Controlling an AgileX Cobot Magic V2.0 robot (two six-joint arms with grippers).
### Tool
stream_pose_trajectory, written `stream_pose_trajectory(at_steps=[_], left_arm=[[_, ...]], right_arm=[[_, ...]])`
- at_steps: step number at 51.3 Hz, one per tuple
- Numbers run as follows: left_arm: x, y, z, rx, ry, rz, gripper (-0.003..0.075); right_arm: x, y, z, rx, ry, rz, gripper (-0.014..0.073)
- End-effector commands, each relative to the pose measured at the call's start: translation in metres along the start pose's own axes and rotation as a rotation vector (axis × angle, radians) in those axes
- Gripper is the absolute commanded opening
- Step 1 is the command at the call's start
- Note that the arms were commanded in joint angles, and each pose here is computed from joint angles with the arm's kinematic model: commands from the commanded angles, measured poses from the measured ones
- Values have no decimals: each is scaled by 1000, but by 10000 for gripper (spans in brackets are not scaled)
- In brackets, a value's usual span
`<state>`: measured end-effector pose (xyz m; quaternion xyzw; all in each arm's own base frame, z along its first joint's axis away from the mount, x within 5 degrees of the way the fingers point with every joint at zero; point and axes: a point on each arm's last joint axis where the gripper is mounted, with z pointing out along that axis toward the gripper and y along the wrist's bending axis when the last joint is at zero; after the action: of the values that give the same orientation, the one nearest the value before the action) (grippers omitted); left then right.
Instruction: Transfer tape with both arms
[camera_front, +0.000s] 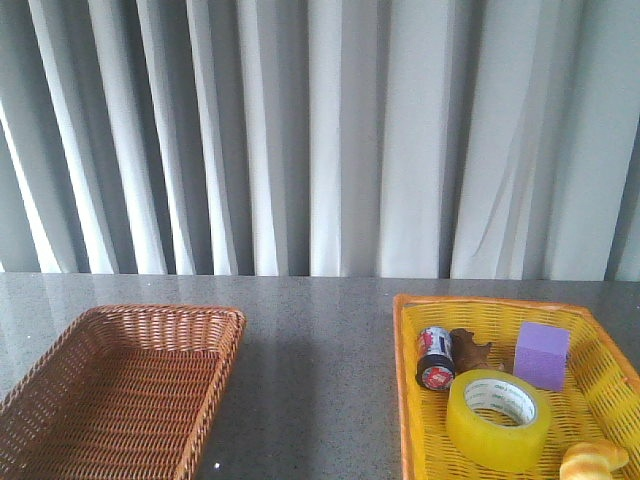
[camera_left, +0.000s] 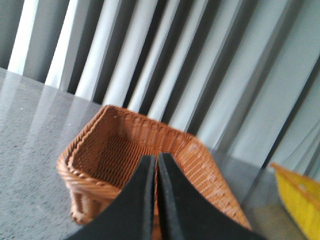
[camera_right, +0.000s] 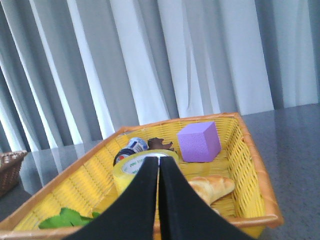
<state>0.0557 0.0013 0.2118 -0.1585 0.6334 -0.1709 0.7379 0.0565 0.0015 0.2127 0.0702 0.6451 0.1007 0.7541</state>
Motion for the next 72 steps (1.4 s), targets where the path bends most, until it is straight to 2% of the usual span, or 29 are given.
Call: stream_pose_trajectory(at_steps=[1,6,9,14,20,25,29,37,40,45,50,63,72], left_arm=[[-26,-10,-4,89,-214,-98,-6],[-41,-16,-8,160,-348,-165,-6],[-51,-22,-10,187,-376,-161,-6],[-69,-37,-14,216,-365,-47,-6],[-98,-54,-16,192,-333,109,-6],[-116,-62,-9,167,-305,134,-6],[-123,-66,-1,152,-277,133,-5],[-121,-65,16,125,-212,130,0],[-120,-64,20,117,-196,130,1],[-120,-64,20,117,-196,132,3],[-119,-64,20,116,-194,132,3],[-117,-62,21,99,-170,132,3],[-115,-61,21,82,-145,132,3]], right_arm=[[-27,6,0,-29,-138,19,-5],[-55,13,-3,-41,-189,10,-5],[-72,17,-3,-37,-183,4,-5],[-107,25,2,-16,-135,-42,-5],[-141,33,26,21,-16,-152,6],[-167,38,56,41,89,-220,51],[-182,42,84,46,167,-261,125],[-182,45,139,21,317,-274,375],[-182,46,155,12,329,-256,474],[-176,44,178,13,310,-253,575],[-167,41,196,18,330,-245,588],[-135,34,267,18,605,-280,578],[-99,25,308,13,800,-294,578]])
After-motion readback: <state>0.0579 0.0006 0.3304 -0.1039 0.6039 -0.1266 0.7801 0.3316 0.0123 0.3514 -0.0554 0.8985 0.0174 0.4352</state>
